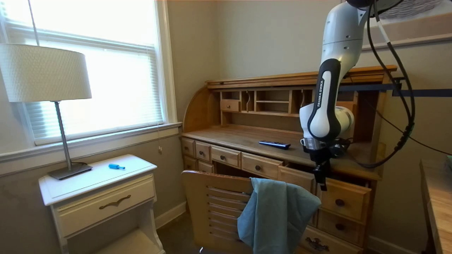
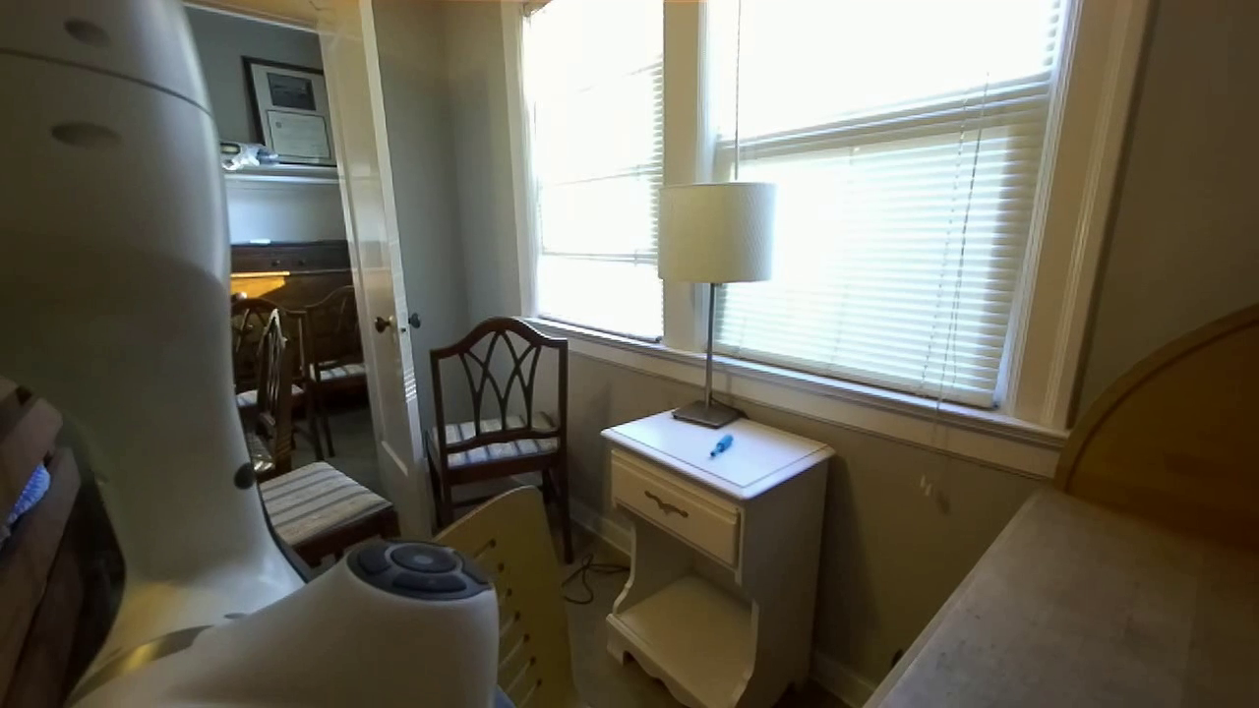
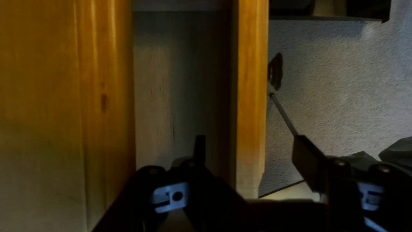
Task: Close the right drawer.
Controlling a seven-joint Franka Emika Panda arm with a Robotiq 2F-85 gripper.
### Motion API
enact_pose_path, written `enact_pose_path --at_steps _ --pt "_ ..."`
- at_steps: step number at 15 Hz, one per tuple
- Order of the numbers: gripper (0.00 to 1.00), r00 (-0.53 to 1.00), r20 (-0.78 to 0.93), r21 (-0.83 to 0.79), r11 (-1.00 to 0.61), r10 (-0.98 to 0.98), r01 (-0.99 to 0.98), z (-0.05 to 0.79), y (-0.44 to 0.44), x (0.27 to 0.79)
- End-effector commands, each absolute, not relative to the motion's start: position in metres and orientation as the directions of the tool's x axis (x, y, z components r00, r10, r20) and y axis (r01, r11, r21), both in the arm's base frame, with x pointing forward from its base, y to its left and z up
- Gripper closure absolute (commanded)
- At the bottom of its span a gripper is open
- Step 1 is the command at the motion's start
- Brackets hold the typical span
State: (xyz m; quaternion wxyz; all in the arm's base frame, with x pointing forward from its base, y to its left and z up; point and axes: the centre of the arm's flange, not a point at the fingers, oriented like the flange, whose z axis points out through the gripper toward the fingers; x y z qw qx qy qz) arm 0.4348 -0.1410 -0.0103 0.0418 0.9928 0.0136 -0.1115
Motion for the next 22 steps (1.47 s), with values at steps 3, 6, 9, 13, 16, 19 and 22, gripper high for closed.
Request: enact_pose_path --at_steps 3,6,9,13,16,19,22 --pt "0.34 0.984 -0.178 0.219 -0.976 -0.026 0.014 0.050 -0.149 0.415" --pt "0.48 0.991 -0.132 0.292 -0.956 -0.033 0.007 0.082 -0.149 0.417" --pt "0.22 0.998 -0.064 0.306 -0.952 0.007 0.026 0.103 -0.133 0.428" --pt "0.26 0.998 0.005 0.227 -0.972 0.057 0.055 0.113 -0.107 0.446" --pt "0.47 0.998 0.015 0.181 -0.982 0.060 0.057 0.108 -0.090 0.453" --pt "0.71 0.998 0.006 0.151 -0.987 0.057 0.055 0.093 -0.079 0.456" --pt "0.91 1.000 0.004 0.136 -0.991 0.021 0.020 0.076 -0.072 0.458"
